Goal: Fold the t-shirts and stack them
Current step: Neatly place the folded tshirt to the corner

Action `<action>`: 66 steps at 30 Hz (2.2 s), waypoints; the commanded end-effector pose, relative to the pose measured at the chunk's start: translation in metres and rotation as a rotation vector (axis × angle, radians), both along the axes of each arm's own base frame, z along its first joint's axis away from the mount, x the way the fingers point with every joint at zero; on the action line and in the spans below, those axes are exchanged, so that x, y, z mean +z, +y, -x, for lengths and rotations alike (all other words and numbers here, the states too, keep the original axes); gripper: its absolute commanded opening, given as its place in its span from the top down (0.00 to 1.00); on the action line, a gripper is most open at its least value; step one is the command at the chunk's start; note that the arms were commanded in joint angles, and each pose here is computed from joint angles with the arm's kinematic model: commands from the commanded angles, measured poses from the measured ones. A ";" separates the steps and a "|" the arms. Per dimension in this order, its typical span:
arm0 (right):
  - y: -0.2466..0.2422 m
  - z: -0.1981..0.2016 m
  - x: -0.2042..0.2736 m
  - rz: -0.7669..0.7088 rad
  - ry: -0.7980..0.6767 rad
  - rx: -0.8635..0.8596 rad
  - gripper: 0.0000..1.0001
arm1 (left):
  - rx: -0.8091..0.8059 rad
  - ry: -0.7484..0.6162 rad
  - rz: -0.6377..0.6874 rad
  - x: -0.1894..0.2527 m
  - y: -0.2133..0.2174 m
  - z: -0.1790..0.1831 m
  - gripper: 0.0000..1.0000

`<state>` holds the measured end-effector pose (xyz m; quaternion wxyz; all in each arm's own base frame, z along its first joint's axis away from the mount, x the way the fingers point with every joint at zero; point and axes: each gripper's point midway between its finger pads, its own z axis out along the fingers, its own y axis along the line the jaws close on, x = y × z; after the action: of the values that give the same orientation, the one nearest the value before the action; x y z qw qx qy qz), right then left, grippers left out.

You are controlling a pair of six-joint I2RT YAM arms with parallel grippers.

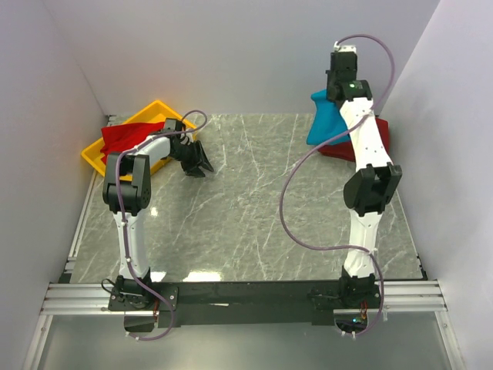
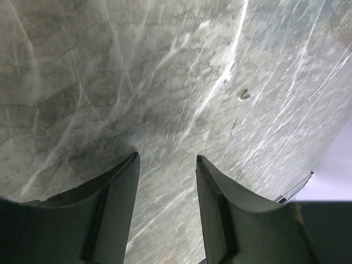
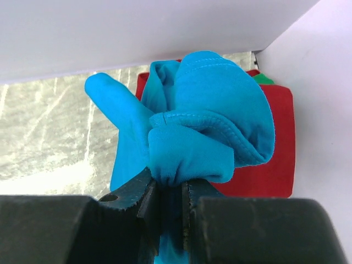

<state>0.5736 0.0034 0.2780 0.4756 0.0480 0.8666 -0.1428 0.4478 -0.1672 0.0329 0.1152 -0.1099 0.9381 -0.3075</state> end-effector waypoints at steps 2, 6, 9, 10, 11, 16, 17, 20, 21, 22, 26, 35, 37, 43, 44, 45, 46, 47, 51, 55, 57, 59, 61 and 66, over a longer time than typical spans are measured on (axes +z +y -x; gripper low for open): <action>-0.009 0.012 0.087 -0.100 -0.217 0.014 1.00 | -0.012 -0.003 -0.039 -0.005 0.008 0.007 0.48; -0.021 0.016 0.094 -0.149 -0.235 0.018 1.00 | -0.012 0.002 -0.041 -0.006 0.008 0.009 0.48; -0.027 0.017 0.089 -0.180 -0.226 0.022 1.00 | -0.011 0.006 -0.044 -0.007 0.009 0.010 0.48; -0.027 0.017 0.085 -0.192 -0.215 0.031 1.00 | -0.011 0.006 -0.044 -0.008 0.009 0.010 0.48; -0.028 0.017 0.082 -0.200 -0.208 0.032 1.00 | -0.011 0.007 -0.044 -0.008 0.009 0.011 0.48; -0.043 0.016 0.059 -0.206 -0.154 0.007 1.00 | -0.013 0.013 -0.044 -0.009 0.009 0.012 0.48; -0.044 0.016 0.054 -0.205 -0.143 0.003 1.00 | -0.013 0.016 -0.045 -0.009 0.009 0.012 0.48; -0.052 0.014 0.042 -0.204 -0.123 -0.014 1.00 | -0.014 0.015 -0.046 -0.008 0.009 0.012 0.48; -0.053 0.013 0.039 -0.204 -0.116 -0.016 1.00 | -0.014 0.015 -0.046 -0.008 0.009 0.013 0.48; -0.055 0.012 0.035 -0.204 -0.109 -0.022 1.00 | -0.013 0.016 -0.048 -0.008 0.010 0.013 0.48; -0.063 0.007 0.023 -0.189 -0.090 -0.044 1.00 | -0.016 0.021 -0.053 -0.009 0.011 0.016 0.48; -0.073 -0.012 -0.013 -0.162 -0.036 -0.062 1.00 | -0.023 0.045 -0.070 -0.014 0.014 0.025 0.48; -0.075 -0.015 -0.016 -0.157 -0.040 -0.073 1.00 | -0.023 0.046 -0.072 -0.014 0.014 0.025 0.48; -0.083 -0.025 -0.027 -0.143 -0.057 -0.116 1.00 | -0.028 0.057 -0.073 -0.015 0.014 0.029 0.48; -0.085 -0.027 -0.025 -0.141 -0.069 -0.123 1.00 | -0.028 0.061 -0.073 -0.016 0.014 0.030 0.48; -0.085 -0.029 -0.025 -0.140 -0.073 -0.122 1.00 | -0.027 0.064 -0.074 -0.016 0.015 0.030 0.48; -0.085 -0.031 -0.025 -0.139 -0.076 -0.121 1.00 | -0.027 0.067 -0.076 -0.018 0.015 0.031 0.48; -0.085 -0.033 -0.022 -0.140 -0.090 -0.118 1.00 | -0.027 0.070 -0.076 -0.018 0.015 0.031 0.48; -0.083 -0.038 -0.008 -0.148 -0.155 -0.102 1.00 | -0.031 0.076 -0.078 -0.021 0.014 0.032 0.48; -0.091 -0.045 -0.003 -0.144 -0.186 -0.123 1.00 | -0.031 0.082 -0.078 -0.023 0.014 0.031 0.48; -0.098 -0.047 0.000 -0.140 -0.189 -0.140 1.00 | -0.032 0.085 -0.079 -0.023 0.014 0.031 0.48; -0.101 -0.049 -0.011 -0.141 -0.168 -0.151 1.00 | -0.033 0.088 -0.079 -0.025 0.014 0.031 0.48; -0.106 -0.047 -0.017 -0.141 -0.159 -0.172 1.00 | -0.032 0.093 -0.078 -0.026 0.014 0.031 0.48; -0.120 -0.042 -0.048 -0.136 -0.094 -0.223 0.96 | -0.034 0.096 -0.076 -0.027 0.014 0.032 0.48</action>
<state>0.6118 -0.0993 0.2221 0.4779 0.1572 0.8564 -0.1162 0.4365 -0.1642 0.0303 0.1081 -0.1054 0.9402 -0.3053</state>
